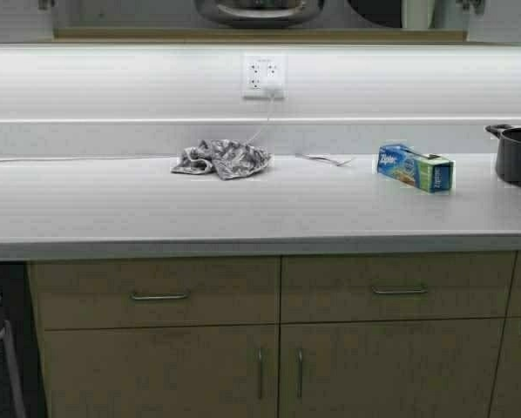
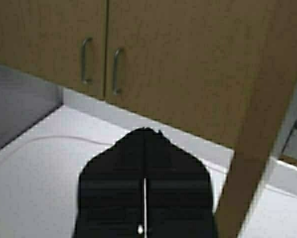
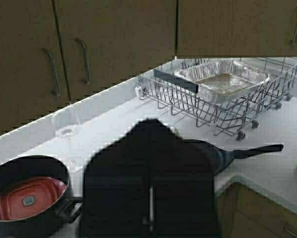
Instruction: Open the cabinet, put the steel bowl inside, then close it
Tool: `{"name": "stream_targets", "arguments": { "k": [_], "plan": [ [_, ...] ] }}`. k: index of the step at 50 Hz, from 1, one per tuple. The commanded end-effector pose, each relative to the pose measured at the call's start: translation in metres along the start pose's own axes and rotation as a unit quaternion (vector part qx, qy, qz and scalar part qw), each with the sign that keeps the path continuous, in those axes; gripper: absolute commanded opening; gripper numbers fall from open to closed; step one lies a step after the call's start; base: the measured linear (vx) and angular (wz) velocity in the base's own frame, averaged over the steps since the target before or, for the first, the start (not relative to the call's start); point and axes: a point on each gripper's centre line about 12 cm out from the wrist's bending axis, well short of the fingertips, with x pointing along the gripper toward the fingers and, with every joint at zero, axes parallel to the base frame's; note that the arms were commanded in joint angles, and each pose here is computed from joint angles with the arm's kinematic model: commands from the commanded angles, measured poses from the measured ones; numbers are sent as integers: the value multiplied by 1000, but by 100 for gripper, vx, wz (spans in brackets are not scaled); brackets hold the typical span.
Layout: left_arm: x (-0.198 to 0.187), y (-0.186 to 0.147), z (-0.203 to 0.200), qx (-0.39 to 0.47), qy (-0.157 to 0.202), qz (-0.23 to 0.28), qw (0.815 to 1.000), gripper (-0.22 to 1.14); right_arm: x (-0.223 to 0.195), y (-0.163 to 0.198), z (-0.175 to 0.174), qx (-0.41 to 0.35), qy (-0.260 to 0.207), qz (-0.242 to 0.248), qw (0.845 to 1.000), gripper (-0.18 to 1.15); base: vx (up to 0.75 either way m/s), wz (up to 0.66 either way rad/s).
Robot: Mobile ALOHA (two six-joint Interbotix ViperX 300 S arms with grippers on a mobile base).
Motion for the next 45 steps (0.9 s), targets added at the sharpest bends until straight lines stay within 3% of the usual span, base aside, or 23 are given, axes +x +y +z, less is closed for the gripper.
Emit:
{"name": "stream_targets", "arguments": {
  "k": [1,14,26,35,45],
  "plan": [
    [17,1,10,2,-8,-1,1000,5,10,17,12,0,-16,18,1000,7,-1,0],
    [41,-18,-16,-7,44,-33,998,5,34,71,6,-9,-11,67,998,7,0,0],
    [34,-52,-24,-2,60,-79,995,5,28,108,13,-45,-6,94,995,7,0,0],
    [14,-88,-25,3,60,-128,990,5,-7,143,19,-75,1,133,988,7,0,0],
    [-24,-85,-21,10,44,-132,990,5,-66,157,23,-80,-2,172,982,7,0,0]
  ]
}}
